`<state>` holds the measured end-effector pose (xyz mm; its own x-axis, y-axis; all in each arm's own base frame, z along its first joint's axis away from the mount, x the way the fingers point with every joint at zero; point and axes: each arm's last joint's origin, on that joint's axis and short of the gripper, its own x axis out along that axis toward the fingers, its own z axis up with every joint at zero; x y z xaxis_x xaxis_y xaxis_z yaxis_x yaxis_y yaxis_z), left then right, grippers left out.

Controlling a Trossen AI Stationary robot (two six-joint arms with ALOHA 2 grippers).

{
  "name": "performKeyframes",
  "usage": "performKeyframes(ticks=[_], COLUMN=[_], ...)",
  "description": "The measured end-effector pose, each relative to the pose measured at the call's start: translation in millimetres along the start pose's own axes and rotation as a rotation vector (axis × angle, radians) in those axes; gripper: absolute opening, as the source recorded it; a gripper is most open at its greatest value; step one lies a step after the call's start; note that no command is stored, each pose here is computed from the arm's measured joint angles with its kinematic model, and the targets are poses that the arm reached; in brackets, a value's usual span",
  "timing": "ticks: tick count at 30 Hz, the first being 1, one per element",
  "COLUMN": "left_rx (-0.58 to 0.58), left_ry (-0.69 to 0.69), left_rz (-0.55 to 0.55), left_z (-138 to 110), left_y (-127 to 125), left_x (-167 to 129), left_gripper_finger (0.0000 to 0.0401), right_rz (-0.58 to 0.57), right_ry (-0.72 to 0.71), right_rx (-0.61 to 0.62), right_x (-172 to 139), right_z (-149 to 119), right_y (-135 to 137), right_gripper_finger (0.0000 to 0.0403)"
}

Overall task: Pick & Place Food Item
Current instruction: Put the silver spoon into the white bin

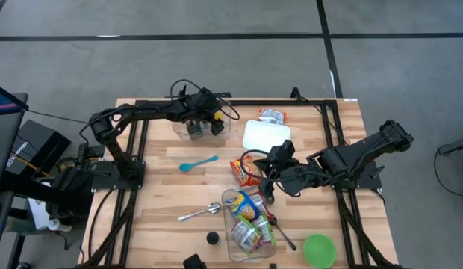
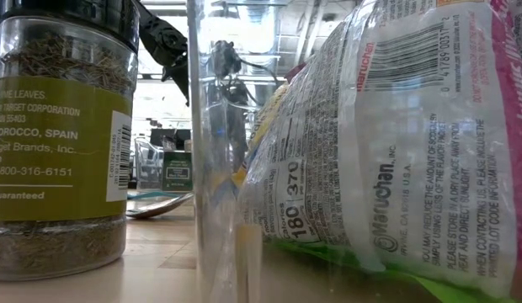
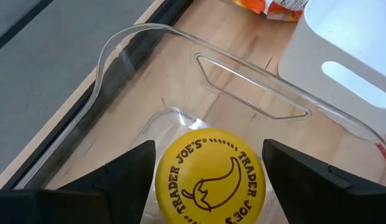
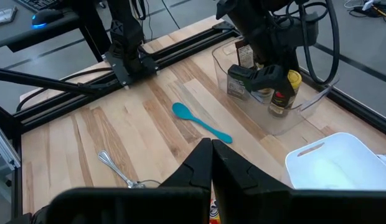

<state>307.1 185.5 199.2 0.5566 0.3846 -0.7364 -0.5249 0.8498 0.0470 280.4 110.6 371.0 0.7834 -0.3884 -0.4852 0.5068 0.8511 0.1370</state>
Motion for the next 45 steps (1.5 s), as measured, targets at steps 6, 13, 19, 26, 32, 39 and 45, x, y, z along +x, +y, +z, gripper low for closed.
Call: performKeyframes(ticks=[6,13,19,26,32,39,45], left_rx=[-0.001,-0.008,-0.075,-0.094,-0.086,-0.047,-0.040], left_ry=[-0.030,-0.127,-0.277,-0.469,-0.569,-0.605,-0.547], left_rz=[-0.002,-0.005,-0.048,-0.190,-0.282,-0.351,-0.461], left_z=[4,17,31,38,34,30,24], left_y=[-1,0,-4,-10,-16,-32,-57], left_x=[-6,-39,-93,-161,-203,-222,-224], left_gripper_finger=[0.0290,0.0290,0.0290,0.0290,0.0290,0.0290,0.0290], right_rz=[0.000,-0.001,-0.004,-0.004,-0.004,-0.004,-0.004], right_ry=[0.000,0.000,0.000,0.000,0.000,0.000,0.000], right_rx=[0.000,0.000,0.002,0.002,0.001,-0.002,-0.002], right_x=[0,0,1,1,1,1,1], right_z=[0,0,1,1,1,1,1], right_y=[0,0,-1,-1,-1,-1,-1], right_gripper_finger=[0.0001,0.0001,0.0001,0.0001,0.0001,0.0001,0.0001])
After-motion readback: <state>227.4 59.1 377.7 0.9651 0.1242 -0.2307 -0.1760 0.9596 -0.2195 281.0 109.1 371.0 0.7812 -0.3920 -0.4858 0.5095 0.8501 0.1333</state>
